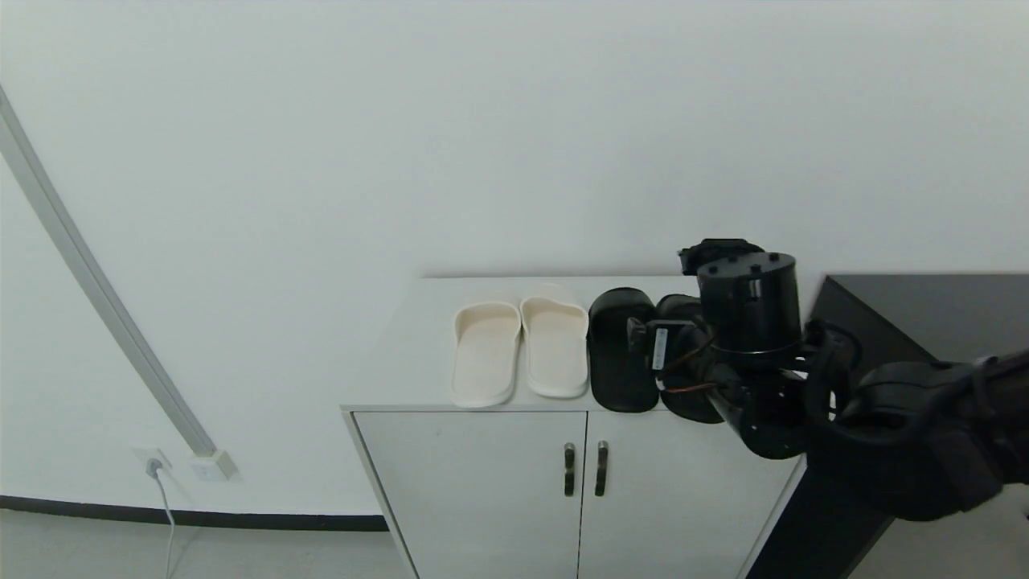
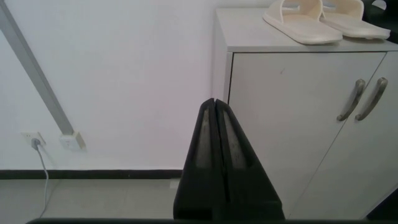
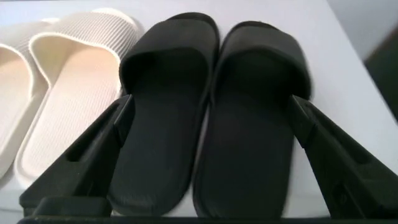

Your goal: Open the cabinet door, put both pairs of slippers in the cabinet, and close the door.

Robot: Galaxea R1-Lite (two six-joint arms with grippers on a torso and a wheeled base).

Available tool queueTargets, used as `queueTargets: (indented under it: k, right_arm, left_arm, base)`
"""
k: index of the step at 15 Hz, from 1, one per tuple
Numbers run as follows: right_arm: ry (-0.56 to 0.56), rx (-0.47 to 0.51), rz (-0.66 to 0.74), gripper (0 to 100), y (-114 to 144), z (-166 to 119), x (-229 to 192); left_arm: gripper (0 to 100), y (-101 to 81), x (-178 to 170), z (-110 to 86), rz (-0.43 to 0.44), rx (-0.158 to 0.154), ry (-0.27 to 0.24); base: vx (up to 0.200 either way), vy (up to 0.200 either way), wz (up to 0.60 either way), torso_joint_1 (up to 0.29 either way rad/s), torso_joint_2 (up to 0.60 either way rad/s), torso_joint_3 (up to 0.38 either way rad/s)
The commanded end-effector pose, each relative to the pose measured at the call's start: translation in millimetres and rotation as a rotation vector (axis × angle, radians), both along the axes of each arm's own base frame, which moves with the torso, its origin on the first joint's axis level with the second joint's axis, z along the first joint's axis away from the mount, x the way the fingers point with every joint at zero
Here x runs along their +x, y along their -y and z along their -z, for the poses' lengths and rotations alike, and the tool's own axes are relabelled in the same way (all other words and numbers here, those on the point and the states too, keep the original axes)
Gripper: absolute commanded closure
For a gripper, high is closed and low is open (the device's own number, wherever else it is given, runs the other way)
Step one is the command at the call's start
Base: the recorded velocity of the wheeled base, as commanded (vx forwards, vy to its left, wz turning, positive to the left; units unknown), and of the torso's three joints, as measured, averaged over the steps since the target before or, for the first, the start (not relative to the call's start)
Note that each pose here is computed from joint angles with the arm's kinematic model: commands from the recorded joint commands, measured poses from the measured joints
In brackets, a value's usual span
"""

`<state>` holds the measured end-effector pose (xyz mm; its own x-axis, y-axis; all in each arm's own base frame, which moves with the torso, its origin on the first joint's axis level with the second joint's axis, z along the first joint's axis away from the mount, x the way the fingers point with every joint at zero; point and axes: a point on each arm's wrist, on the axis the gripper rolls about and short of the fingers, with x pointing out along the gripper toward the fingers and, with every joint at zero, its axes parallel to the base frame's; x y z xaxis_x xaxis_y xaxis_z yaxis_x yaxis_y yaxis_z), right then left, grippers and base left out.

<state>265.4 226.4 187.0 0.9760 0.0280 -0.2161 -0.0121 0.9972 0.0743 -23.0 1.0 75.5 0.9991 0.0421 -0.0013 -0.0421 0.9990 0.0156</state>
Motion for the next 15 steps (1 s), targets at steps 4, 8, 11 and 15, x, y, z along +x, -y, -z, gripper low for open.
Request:
queueTargets:
  k: [4,8,11,15]
  right_arm:
    - [-0.020,-0.027,0.046,0,-22,30,51]
    - [-0.019,-0.033,0.102,0,-15,39,80]
    - [-0.009,-0.056,0.113,0,-13,40,91]
    - [0.002,-0.055,0.124,0,-16,43,105]
  left_arm:
    - [100,0.0,0,0.1,-0.001,-0.002,-0.002]
    - [100,0.0,0,0.1,-0.001,-0.002,-0.002]
    - [100,0.0,0,0.1,-0.001,-0.002,-0.002]
    - [100,0.0,0,0.1,-0.002,-0.003,-0.002]
  base:
    - [0.000,0.000,0.00,0.000,0.00,0.000]
    - [0.000,0.000,0.00,0.000,0.00,0.000]
    - [0.000,0.000,0.00,0.000,0.00,0.000]
    - [0.000,0.000,0.00,0.000,0.00,0.000]
